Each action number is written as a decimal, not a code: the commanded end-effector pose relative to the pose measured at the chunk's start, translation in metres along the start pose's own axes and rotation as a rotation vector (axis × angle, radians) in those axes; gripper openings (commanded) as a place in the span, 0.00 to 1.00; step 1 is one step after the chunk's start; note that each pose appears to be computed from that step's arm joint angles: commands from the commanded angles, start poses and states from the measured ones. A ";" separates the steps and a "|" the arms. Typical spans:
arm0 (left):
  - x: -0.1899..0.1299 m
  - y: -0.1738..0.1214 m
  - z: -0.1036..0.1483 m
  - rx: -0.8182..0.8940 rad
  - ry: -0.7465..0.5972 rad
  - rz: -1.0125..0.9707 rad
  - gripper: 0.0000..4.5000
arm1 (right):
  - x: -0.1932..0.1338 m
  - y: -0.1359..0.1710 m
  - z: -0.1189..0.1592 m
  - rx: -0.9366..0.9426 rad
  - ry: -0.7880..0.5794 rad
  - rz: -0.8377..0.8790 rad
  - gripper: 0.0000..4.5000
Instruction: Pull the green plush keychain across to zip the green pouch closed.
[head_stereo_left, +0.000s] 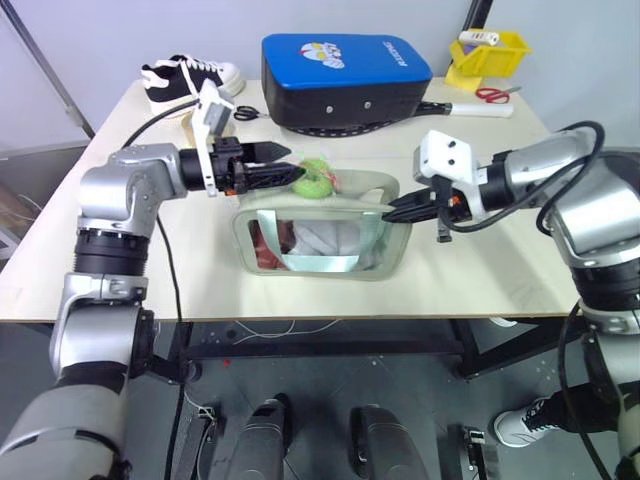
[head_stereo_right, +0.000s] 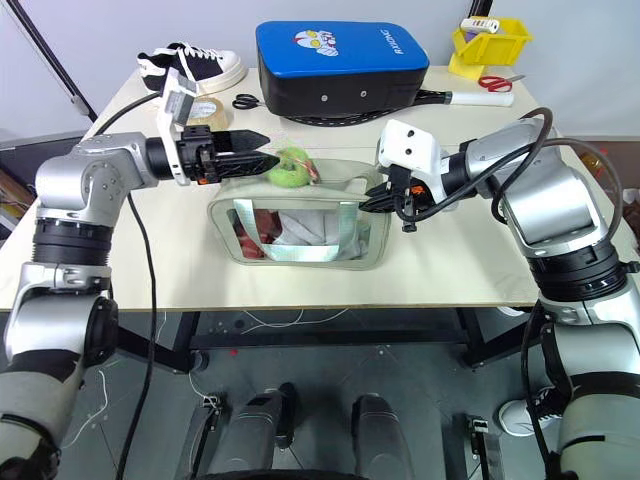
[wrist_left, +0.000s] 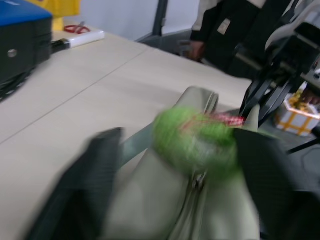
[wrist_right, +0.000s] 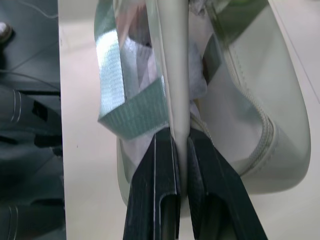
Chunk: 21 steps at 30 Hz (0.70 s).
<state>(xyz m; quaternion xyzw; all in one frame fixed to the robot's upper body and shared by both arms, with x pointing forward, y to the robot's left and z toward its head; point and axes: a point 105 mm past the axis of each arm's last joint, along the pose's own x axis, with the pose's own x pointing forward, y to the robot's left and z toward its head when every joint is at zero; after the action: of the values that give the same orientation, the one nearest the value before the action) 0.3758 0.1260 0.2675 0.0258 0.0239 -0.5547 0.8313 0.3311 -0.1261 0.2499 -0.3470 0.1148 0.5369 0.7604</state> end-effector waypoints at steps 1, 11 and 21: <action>-0.027 0.007 0.010 0.080 0.009 0.068 0.98 | -0.008 -0.002 0.013 -0.046 -0.022 -0.025 0.00; -0.063 -0.019 -0.027 0.091 0.113 -0.013 0.98 | -0.006 -0.002 0.013 -0.045 -0.023 -0.022 0.00; -0.048 -0.021 -0.046 0.119 0.145 0.004 0.00 | -0.007 -0.004 0.016 -0.052 -0.025 -0.030 0.00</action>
<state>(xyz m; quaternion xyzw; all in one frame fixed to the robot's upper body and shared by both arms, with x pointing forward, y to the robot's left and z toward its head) 0.3396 0.1687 0.2187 0.0983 0.0664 -0.5466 0.8290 0.3320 -0.1270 0.2496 -0.3449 0.1173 0.5341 0.7629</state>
